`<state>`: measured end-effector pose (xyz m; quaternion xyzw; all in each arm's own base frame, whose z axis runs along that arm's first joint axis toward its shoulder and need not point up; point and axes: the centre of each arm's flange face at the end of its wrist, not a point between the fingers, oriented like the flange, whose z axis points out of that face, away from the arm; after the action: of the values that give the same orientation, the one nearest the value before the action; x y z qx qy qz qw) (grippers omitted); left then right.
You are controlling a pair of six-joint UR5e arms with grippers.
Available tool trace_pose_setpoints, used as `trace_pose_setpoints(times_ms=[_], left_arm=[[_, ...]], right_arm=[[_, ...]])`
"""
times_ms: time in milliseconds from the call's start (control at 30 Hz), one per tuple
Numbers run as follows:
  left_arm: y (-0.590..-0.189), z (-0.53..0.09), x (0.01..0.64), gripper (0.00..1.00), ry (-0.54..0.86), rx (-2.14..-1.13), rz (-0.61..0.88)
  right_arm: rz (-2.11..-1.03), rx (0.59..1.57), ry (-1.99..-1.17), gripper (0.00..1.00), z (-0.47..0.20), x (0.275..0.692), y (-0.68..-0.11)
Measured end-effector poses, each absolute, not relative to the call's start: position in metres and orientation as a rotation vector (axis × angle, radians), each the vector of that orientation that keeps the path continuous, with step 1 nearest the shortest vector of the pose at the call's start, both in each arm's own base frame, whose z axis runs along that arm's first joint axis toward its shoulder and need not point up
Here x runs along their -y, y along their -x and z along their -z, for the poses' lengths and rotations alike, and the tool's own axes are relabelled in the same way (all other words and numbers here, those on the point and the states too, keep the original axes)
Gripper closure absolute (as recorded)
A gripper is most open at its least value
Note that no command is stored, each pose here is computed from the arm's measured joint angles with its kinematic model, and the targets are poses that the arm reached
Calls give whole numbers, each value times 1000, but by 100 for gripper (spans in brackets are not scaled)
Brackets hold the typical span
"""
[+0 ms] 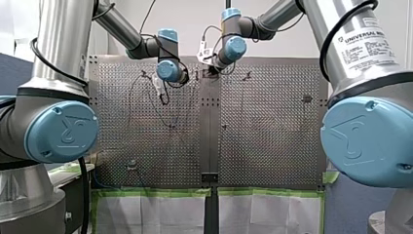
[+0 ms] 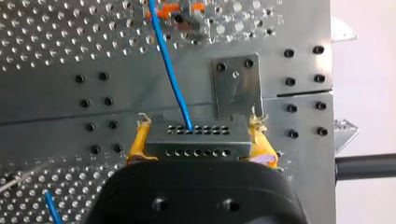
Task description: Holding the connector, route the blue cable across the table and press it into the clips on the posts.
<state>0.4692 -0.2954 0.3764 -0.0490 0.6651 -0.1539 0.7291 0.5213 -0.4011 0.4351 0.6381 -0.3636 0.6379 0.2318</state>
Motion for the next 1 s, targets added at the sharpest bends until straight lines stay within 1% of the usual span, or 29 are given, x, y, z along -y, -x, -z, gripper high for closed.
trace_pose_setpoints(times_ms=[367,533,1000], left_arm=[[-489,-387,287,100,115,-1434,340],[-502,-383,288,100,110,-1447,336],[-545,-371,287,100,121,-1436,327]], right_arm=[[-1776,990,-1762,100,-433,415,-518],[-1788,986,-1768,100,-430,425,-522],[-1805,1011,-1720,100,-432,471,-512]])
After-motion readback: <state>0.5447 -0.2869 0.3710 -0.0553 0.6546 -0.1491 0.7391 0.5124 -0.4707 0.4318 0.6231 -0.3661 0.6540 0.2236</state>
